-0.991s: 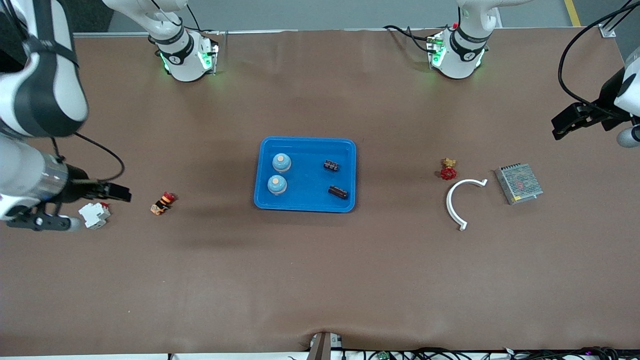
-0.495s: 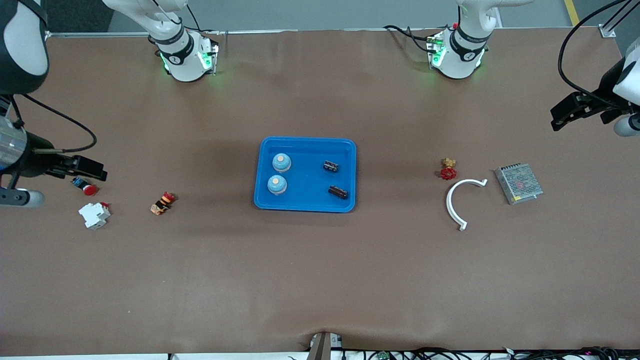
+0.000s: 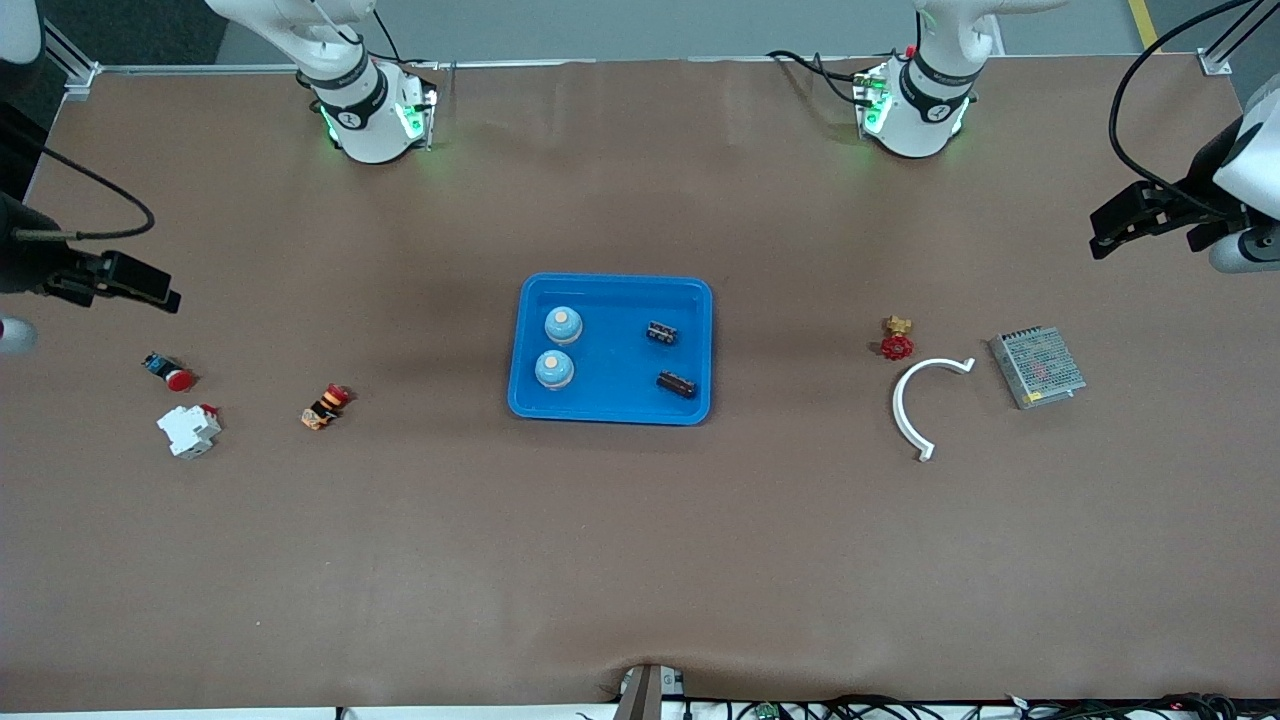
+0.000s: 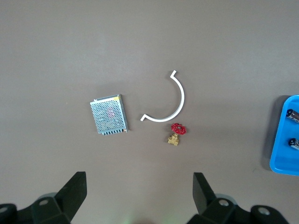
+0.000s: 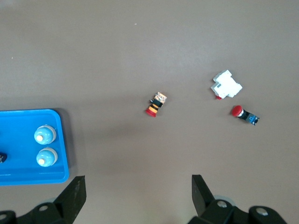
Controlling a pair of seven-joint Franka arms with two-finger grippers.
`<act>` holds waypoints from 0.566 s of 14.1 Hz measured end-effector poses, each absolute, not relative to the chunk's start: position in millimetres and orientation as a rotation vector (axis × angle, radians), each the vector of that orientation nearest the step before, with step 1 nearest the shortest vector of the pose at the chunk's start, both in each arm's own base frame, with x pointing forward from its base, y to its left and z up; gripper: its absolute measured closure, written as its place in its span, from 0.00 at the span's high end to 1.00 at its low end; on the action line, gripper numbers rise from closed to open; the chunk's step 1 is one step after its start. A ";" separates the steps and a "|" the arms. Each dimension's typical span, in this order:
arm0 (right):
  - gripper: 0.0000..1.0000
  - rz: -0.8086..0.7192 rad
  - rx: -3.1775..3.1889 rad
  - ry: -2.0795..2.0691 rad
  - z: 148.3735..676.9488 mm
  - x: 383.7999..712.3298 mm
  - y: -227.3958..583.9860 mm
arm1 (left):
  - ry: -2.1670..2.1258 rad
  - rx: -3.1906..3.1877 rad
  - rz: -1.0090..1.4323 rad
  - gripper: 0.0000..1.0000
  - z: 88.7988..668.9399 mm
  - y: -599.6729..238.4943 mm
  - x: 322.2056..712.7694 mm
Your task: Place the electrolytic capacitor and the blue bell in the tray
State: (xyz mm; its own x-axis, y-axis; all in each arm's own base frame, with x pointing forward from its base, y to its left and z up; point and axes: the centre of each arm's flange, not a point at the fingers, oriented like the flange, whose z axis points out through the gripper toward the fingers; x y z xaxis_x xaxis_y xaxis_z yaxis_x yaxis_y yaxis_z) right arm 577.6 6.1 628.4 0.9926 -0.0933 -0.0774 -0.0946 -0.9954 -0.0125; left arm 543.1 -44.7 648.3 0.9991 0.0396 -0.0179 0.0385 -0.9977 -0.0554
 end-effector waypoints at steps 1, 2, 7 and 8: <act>1.00 0.115 -3.121 0.147 633.4 569.0 6.6 | -0.061 -3.086 0.030 1.00 648.6 -44.4 542.7; 1.00 0.112 -3.122 0.146 638.4 561.5 7.1 | -0.063 -3.085 0.032 1.00 648.6 -43.7 542.6; 1.00 0.160 -3.122 0.143 648.2 539.9 9.2 | -0.068 -3.085 0.031 1.00 649.4 -42.1 542.1; 1.00 0.163 -3.122 0.143 647.3 539.6 9.5 | -0.063 -3.086 0.030 1.00 649.5 -43.6 542.0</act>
State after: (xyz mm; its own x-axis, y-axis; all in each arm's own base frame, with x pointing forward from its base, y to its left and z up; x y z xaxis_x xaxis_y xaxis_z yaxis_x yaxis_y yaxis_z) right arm 539.6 9.5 647.3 0.9904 -0.0905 -0.1043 -0.0918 -0.9957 -0.0077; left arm 542.0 -43.6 649.5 0.9990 0.0416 -0.0185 0.0405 -0.9976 -0.0556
